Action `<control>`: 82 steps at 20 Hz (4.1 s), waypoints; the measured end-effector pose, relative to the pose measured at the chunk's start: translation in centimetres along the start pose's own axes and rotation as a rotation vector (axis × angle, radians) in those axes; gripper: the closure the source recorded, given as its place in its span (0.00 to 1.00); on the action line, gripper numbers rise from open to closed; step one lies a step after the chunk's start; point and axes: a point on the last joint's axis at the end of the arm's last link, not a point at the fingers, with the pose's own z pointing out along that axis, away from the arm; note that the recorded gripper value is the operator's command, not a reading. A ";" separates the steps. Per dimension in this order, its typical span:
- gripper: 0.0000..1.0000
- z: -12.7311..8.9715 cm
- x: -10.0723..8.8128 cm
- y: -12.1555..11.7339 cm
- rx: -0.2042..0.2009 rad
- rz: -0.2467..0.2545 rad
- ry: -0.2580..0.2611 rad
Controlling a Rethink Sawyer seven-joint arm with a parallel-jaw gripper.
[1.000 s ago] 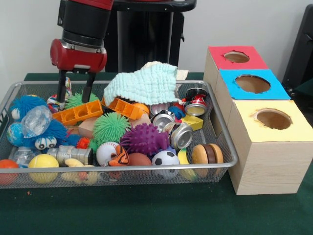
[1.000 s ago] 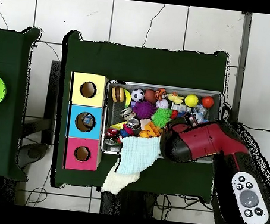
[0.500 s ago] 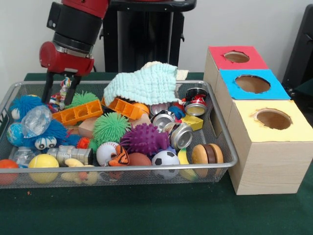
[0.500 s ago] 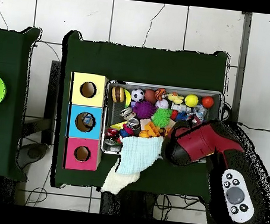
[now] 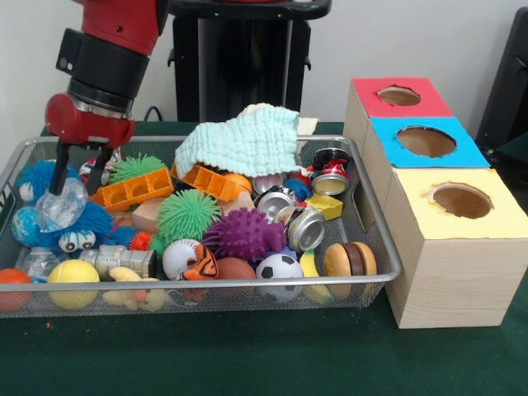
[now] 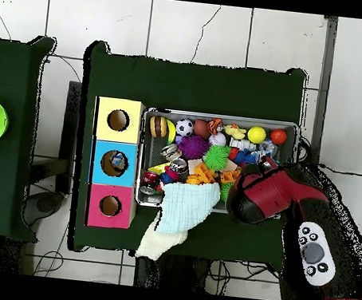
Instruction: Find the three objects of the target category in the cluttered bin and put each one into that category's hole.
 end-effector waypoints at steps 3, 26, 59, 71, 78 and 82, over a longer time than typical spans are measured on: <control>0.00 1.3 0.3 0.5 -0.001 -0.019 -0.013; 1.00 -3.7 0.0 -2.9 -0.053 0.291 0.150; 1.00 -21.0 -23.1 11.0 -0.413 0.761 0.090; 1.00 -23.7 -30.3 18.9 -0.419 0.928 0.159; 1.00 -24.1 -34.1 20.0 -0.388 0.988 0.132; 1.00 -23.0 -33.9 19.1 -0.362 1.001 0.118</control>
